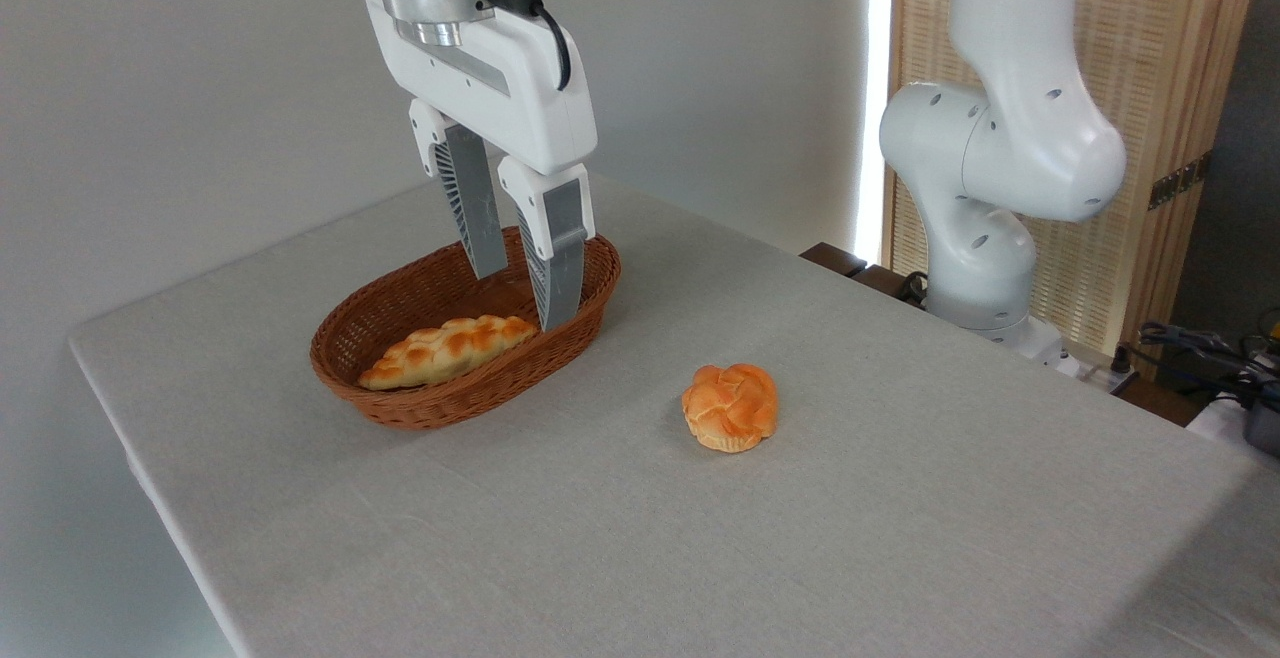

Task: Put bread into the basket
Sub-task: 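Move the open gripper over the round orange bun and lower it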

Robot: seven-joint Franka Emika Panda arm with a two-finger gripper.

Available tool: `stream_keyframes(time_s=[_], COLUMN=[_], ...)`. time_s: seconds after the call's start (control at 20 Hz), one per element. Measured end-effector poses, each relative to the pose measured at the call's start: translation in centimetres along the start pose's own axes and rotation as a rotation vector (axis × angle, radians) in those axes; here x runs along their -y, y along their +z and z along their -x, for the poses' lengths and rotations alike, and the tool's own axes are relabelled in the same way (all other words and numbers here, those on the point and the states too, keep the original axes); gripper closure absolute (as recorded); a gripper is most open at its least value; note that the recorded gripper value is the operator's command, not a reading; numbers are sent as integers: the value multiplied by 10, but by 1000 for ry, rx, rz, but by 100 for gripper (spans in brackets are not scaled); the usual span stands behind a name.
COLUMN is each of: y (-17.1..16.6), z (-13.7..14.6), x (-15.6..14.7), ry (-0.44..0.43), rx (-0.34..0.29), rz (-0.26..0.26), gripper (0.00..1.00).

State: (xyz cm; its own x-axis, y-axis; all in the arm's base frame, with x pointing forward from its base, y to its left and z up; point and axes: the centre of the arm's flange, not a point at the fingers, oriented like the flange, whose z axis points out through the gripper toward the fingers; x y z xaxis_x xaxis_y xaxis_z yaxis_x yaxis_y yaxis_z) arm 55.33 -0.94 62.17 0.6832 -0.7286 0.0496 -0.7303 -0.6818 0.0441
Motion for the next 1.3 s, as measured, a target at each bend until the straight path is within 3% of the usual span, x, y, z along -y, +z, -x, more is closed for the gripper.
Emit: stream_keyframes(time_s=[0.45, 0.7, 0.95, 1.15, 1.3], y=[10, 25, 84, 152, 182], z=[3, 35, 81, 101, 102], x=[-8, -38, -84, -103, -108], ry=[14, 125, 279, 348, 368], rx=[19, 49, 97, 200, 220], rz=[19, 52, 118, 91, 98], gripper=[0, 0, 0, 0, 0])
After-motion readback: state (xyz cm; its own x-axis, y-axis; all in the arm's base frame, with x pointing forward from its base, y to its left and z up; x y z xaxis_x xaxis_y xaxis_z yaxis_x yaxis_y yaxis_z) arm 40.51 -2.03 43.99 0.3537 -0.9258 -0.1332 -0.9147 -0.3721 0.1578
